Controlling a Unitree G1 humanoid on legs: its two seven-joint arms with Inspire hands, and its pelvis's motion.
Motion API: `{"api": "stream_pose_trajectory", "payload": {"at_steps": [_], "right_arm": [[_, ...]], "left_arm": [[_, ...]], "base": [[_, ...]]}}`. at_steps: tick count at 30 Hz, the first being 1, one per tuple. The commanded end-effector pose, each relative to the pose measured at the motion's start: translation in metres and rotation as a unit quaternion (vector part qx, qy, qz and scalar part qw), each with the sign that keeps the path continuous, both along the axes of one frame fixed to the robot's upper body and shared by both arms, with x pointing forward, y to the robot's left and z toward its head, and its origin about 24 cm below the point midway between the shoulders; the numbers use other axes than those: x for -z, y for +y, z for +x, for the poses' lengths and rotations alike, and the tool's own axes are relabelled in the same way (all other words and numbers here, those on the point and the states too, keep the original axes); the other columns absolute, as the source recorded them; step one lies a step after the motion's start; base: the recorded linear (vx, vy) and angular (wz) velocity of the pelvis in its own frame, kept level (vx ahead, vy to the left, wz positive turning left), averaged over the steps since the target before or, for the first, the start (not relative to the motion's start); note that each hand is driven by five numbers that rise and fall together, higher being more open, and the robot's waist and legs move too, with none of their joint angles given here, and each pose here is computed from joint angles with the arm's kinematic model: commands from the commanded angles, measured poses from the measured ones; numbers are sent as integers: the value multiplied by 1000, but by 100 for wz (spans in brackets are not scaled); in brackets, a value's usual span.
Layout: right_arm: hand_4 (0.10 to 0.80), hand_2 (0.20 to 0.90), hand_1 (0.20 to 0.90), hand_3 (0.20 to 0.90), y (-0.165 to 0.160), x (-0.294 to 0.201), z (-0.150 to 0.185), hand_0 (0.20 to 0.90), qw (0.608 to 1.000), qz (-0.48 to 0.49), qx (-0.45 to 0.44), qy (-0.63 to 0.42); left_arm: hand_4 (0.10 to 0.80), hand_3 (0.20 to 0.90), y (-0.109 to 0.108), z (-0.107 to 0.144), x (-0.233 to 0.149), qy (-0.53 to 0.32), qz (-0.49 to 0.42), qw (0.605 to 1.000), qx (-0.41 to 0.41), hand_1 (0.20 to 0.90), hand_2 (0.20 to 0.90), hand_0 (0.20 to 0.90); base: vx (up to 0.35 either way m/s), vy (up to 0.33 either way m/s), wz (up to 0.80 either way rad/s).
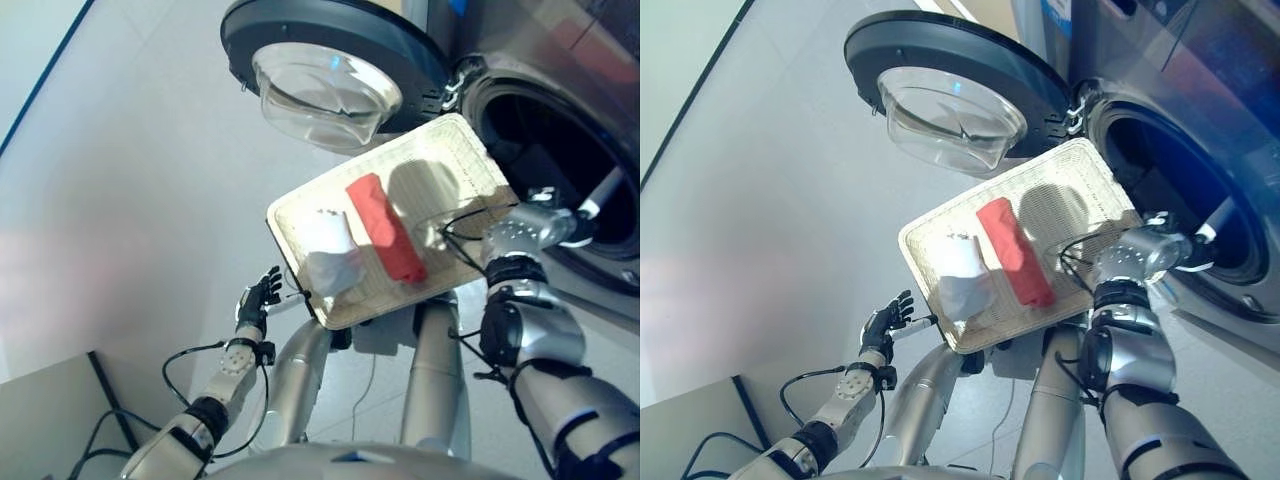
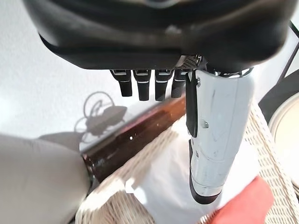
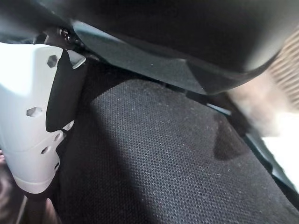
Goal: Pick up the clothes and place them into the washing machine
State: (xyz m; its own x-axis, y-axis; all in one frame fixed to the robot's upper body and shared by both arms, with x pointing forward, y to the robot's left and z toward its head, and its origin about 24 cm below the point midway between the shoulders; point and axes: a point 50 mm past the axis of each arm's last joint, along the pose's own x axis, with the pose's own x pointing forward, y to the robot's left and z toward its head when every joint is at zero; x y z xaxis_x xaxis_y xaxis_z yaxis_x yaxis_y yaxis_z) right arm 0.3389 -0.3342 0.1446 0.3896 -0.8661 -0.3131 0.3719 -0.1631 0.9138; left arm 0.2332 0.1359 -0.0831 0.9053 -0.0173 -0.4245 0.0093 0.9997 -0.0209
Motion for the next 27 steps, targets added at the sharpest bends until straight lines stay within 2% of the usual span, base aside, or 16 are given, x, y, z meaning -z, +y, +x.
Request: {"api": "stream_pose_trajectory", "payload": {"at_steps": [1, 16, 21, 22, 23, 24, 27], "right_arm": [[300, 200, 200, 200, -27, -92, -19, 200, 981, -150, 88, -84], [300, 200, 200, 200, -31, -198, -53, 200, 921, -329, 148, -145], [300, 200, 200, 200, -31, -227, -59, 200, 904, -379, 152, -126], [386, 321, 321, 321, -29, -230, -57, 321, 902, -386, 147, -126], [520, 507, 507, 507, -27, -232, -57, 507, 900, -391, 146, -126], [800, 900, 900, 900, -26, -233, -56, 900, 900, -392, 142, -127], [800, 900, 900, 900, -25, -234, -55, 900, 902, -389, 140, -129]], "left_arm": [[800, 900, 18, -2, -3, -27, 20, 999, -23, 900, 900, 900], [800, 900, 34, -6, -6, -41, 23, 998, -50, 900, 900, 900], [800, 900, 40, -7, -5, -38, 31, 997, -55, 900, 900, 900], [800, 900, 41, -7, -6, -39, 30, 997, -57, 900, 900, 900], [800, 900, 42, -7, -6, -39, 29, 997, -60, 900, 900, 900], [800, 900, 41, -8, -5, -37, 28, 997, -60, 900, 900, 900], [800, 900, 42, -8, -4, -33, 25, 997, -65, 900, 900, 900]], "base": [[34, 66, 0], [5, -11, -6], [-51, -59, -1], [-25, -52, -3], [-21, -51, -2], [0, 0, 0], [-4, -50, 1]]}}
